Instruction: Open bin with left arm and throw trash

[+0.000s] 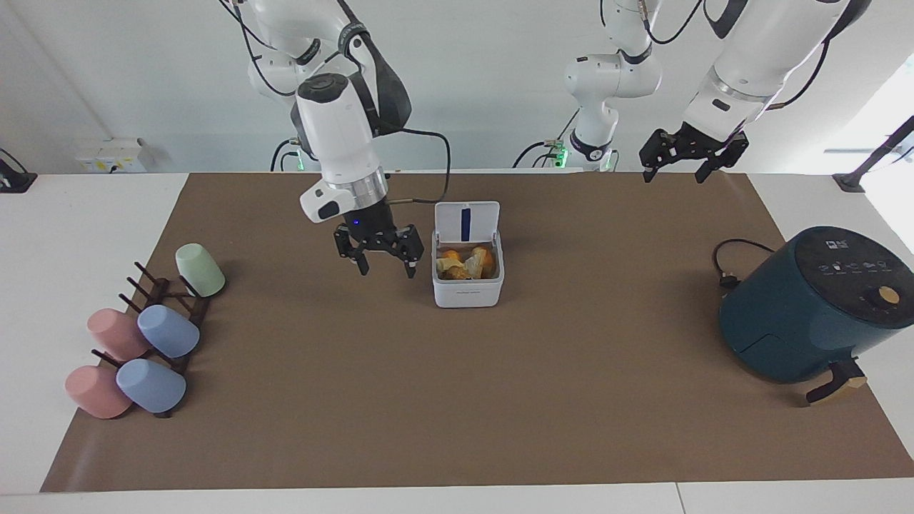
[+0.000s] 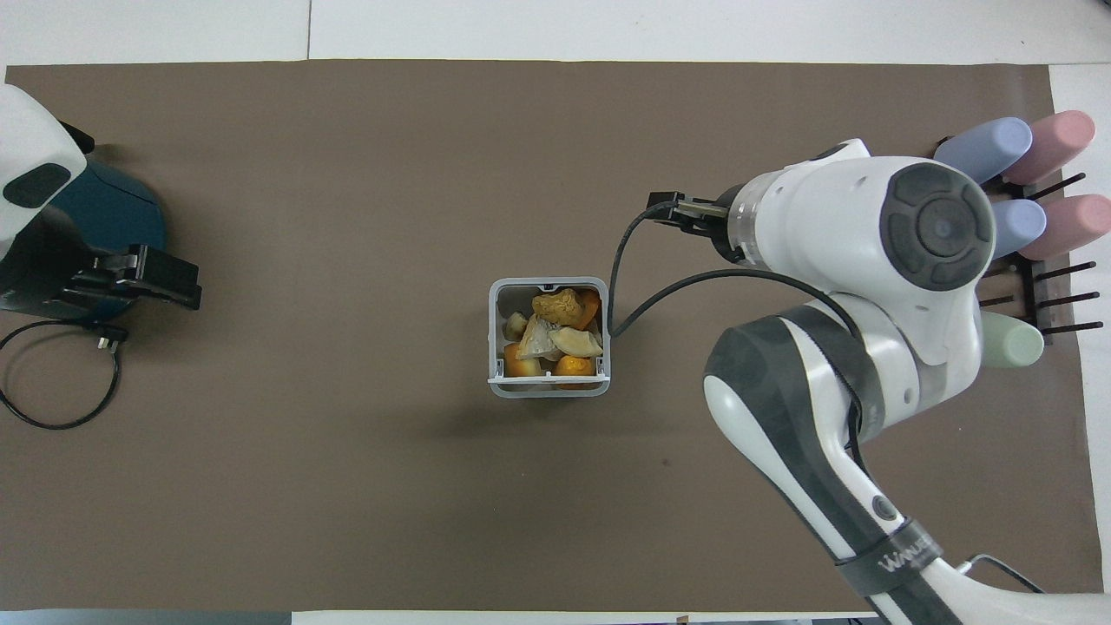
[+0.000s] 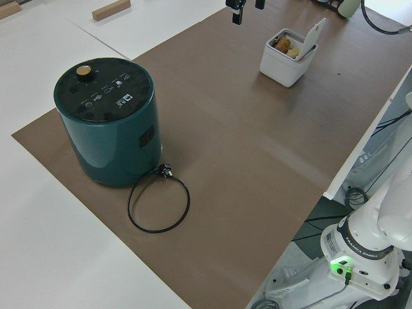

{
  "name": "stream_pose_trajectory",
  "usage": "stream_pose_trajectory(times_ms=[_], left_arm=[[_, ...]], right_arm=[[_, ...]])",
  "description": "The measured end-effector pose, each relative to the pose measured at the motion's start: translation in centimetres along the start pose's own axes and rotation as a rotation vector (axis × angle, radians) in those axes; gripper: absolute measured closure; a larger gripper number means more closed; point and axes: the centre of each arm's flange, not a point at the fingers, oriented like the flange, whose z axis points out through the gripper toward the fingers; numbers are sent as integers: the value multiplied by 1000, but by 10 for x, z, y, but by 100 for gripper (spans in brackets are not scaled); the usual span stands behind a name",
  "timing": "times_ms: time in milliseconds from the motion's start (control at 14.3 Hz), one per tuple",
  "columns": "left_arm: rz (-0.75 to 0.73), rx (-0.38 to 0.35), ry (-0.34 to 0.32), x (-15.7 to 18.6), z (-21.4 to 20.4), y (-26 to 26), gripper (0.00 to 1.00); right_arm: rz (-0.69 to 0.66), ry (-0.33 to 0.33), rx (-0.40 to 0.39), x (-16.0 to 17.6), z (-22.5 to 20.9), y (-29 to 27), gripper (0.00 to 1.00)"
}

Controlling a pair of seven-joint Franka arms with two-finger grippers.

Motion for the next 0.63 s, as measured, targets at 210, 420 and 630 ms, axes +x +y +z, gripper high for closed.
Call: stream_pose_trajectory(times_ms=[210, 420, 630], left_arm=[[-1, 0, 0, 0, 0, -1, 0], [-1, 0, 0, 0, 0, -1, 0], [-15, -1, 0, 1, 0, -8, 0]], right_arm=[[-84, -12, -51, 13, -20, 34, 0], [-111, -47, -109, 22, -52, 78, 0], [-148, -87, -144, 33, -93, 121, 0]])
